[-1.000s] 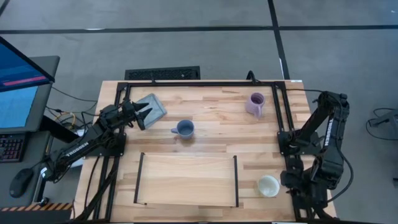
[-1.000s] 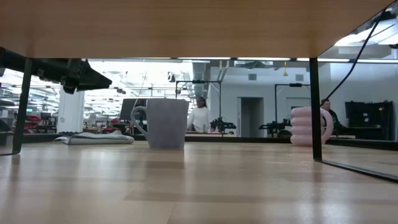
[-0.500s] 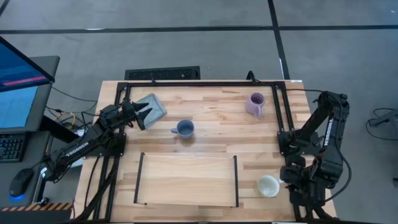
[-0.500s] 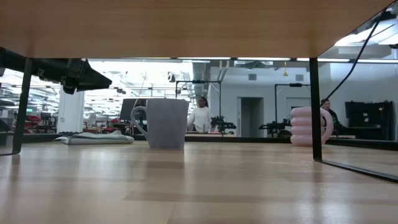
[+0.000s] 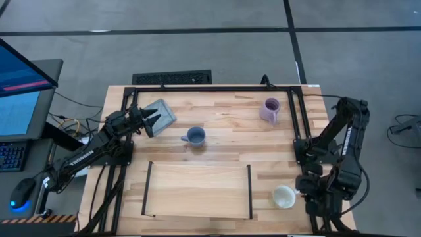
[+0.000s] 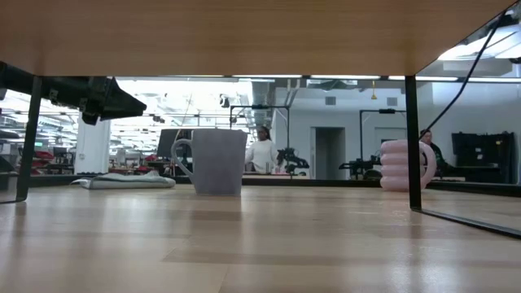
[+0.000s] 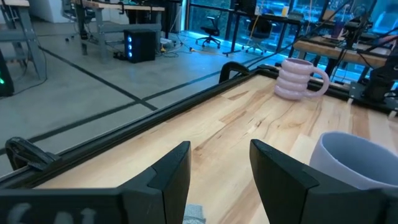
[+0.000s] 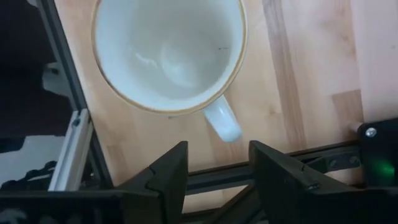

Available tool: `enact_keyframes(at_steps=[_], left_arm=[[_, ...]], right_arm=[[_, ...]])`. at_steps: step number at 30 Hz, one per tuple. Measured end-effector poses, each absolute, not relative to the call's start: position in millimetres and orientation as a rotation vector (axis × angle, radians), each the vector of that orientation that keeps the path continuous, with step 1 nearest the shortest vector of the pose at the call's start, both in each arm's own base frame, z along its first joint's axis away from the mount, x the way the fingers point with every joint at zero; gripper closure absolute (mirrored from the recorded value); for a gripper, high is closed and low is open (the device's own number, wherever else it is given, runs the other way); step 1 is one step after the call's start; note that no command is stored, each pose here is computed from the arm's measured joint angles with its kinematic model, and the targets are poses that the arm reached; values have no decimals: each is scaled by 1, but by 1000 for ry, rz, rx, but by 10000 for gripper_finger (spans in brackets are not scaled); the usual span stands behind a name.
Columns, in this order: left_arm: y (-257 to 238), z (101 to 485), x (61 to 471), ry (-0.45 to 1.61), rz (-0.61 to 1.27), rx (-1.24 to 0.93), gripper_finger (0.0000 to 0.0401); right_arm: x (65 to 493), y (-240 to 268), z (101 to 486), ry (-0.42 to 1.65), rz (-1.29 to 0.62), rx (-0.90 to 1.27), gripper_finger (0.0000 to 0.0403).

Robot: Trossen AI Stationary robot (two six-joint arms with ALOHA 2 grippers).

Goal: Stack small to large cups/mugs on shelf
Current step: Put the green mug on the shelf

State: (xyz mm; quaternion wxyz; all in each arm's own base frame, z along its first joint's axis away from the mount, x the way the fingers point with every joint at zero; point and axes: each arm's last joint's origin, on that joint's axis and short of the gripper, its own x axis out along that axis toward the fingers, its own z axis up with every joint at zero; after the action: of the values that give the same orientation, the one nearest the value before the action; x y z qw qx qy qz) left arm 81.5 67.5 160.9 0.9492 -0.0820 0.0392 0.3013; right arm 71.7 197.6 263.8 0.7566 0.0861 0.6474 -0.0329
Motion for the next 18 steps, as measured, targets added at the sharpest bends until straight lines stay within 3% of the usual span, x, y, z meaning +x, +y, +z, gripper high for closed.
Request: enact_keyframes(at_steps=[18], left_arm=[[68,161,82,79,613,-169,245]], right_arm=[[77,215,235,1484,-127,-2,210]])
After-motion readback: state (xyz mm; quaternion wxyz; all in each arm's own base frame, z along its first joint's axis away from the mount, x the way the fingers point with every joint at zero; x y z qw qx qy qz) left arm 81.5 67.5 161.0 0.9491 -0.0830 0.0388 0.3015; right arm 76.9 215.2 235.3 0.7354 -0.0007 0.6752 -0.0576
